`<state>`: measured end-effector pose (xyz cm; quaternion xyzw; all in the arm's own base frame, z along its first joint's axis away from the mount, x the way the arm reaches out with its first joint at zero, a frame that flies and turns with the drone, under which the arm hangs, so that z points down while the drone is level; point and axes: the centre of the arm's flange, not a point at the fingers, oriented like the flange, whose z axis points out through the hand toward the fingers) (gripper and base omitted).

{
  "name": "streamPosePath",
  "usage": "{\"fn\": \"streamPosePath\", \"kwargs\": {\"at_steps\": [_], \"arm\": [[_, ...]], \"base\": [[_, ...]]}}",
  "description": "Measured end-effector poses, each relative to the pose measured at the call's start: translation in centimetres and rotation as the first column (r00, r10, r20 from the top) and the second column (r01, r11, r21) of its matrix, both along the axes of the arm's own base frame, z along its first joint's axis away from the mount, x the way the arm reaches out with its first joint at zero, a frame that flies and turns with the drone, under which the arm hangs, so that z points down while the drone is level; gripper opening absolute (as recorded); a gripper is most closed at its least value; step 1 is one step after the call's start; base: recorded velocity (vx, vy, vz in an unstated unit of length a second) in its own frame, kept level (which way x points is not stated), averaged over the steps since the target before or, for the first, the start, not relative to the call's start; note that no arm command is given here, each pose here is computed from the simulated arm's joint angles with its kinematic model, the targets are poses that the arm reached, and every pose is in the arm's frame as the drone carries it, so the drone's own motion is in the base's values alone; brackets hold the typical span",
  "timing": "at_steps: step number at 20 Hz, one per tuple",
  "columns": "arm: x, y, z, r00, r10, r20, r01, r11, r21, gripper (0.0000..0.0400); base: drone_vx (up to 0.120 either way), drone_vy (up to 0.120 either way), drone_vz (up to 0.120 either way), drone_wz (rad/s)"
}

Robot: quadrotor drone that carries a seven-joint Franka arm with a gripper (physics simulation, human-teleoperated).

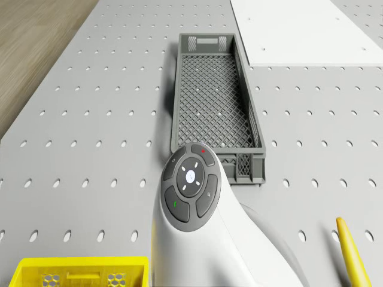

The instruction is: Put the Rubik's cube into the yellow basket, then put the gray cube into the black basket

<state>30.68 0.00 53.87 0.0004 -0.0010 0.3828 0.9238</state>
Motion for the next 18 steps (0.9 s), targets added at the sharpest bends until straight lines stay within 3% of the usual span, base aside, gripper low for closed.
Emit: {"fn": "streamPosePath", "kwargs": {"at_steps": [13, 18], "arm": [[0.00, 0.00, 0.00, 1.000, 0.000, 0.0000, 0.000, 1.000, 0.000, 0.0400], [0.00, 0.00, 0.00, 1.000, 0.000, 0.0000, 0.000, 1.000, 0.000, 0.0400]], "base": [[0.000, -0.120, -0.120, 0.000], [0.000, -0.120, 0.000, 0.000]]}}
